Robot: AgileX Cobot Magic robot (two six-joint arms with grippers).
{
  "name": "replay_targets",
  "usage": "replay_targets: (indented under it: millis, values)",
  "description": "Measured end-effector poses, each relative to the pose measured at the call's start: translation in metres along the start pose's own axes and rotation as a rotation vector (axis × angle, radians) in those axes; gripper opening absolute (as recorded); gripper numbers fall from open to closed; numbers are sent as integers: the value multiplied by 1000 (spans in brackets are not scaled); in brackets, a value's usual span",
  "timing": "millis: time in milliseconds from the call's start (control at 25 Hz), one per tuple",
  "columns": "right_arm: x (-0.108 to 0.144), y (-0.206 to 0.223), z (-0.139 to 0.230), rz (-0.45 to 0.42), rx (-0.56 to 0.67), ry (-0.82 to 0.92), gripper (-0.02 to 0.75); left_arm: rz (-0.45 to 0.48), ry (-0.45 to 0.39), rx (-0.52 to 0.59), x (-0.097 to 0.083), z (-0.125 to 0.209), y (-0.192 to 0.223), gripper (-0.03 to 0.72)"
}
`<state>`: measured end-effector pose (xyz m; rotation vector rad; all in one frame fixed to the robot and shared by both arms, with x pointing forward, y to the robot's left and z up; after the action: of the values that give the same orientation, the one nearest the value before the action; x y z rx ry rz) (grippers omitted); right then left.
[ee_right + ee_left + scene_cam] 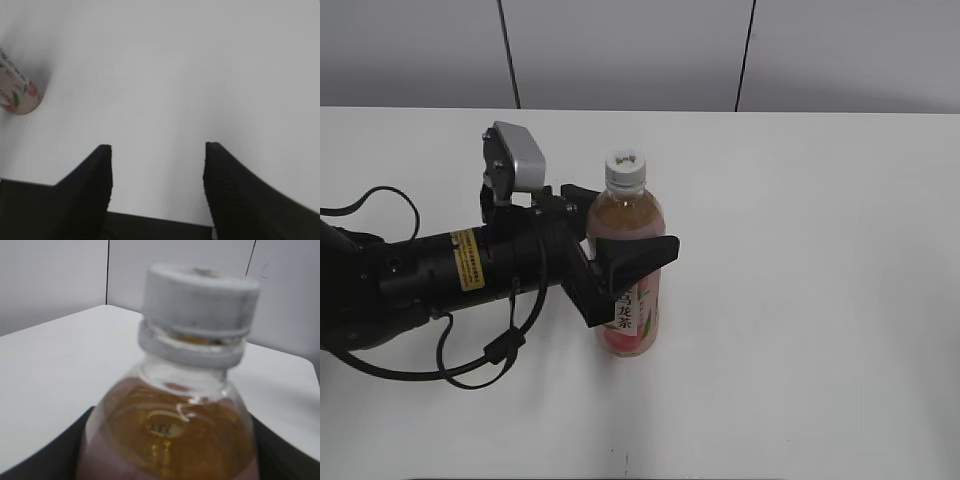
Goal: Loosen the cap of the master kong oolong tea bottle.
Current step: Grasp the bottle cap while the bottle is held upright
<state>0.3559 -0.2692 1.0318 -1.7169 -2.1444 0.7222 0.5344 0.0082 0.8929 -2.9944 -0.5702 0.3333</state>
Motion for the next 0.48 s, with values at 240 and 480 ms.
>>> replay_targets:
  millis: [240,480]
  values:
    - [14,38,-51,-188,147,-25,368,-1,0,0,0,0,0,459]
    - [19,83,-101,-323,247,17,354,0,0,-1,0,0,0,459]
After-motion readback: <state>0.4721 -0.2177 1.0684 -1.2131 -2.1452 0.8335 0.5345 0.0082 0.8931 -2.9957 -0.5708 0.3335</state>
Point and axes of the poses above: a point on each arm's last joint axis where the gripper is mounted, y pointing out along that axis toward the gripper, x along the wrist's bending axis when the last joint is at zero, z = x × y, the point moved 10 cm from there along y, pointing out along that axis toward the gripper, and after that the axes turned 4 degrees about -y, right-handed, at the moved point
